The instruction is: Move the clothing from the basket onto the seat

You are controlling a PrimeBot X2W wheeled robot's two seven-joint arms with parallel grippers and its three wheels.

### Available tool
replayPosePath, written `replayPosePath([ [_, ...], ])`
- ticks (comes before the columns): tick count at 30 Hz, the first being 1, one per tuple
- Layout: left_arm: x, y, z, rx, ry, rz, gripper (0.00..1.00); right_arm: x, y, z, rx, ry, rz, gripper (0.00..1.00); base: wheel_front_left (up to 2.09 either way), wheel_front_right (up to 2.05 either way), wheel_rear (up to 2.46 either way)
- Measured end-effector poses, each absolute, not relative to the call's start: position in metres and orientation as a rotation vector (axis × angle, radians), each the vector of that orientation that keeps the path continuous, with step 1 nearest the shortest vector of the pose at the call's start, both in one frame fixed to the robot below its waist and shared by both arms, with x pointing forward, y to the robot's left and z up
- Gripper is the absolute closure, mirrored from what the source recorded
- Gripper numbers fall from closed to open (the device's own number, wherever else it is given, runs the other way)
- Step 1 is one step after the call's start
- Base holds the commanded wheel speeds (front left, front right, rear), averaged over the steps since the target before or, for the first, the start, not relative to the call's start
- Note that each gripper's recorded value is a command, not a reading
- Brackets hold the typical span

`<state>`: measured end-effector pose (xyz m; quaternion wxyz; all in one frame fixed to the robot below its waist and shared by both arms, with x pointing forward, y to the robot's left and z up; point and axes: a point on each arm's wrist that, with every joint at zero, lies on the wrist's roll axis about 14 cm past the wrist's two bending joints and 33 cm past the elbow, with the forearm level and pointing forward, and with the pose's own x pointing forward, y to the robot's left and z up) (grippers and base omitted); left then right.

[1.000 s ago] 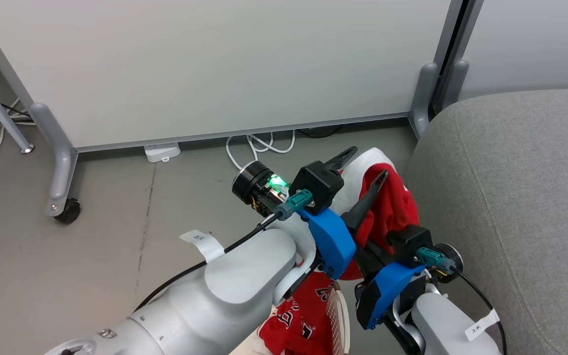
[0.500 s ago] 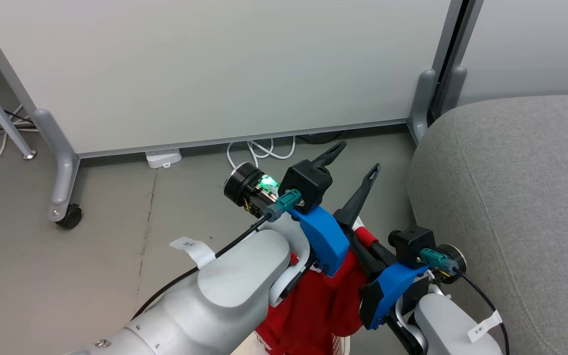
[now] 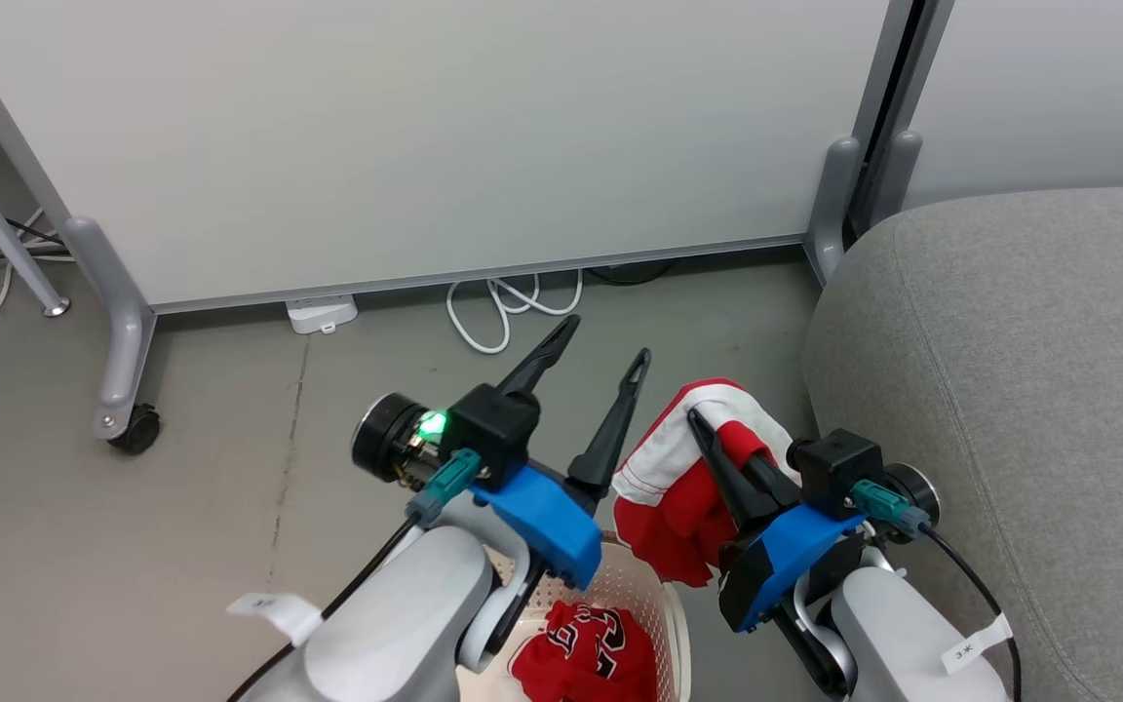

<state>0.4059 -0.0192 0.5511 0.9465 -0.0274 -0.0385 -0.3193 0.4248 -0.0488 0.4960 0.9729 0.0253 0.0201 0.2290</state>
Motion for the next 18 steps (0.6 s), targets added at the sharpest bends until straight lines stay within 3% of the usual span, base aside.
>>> replayPosePath([
  [18,0.38,0.044,0.486,-0.083,0.035,-0.464,0.0,0.42,-0.062,0.501,0.034,0.001,0.427,1.0,0.0,0.0,0.0],
])
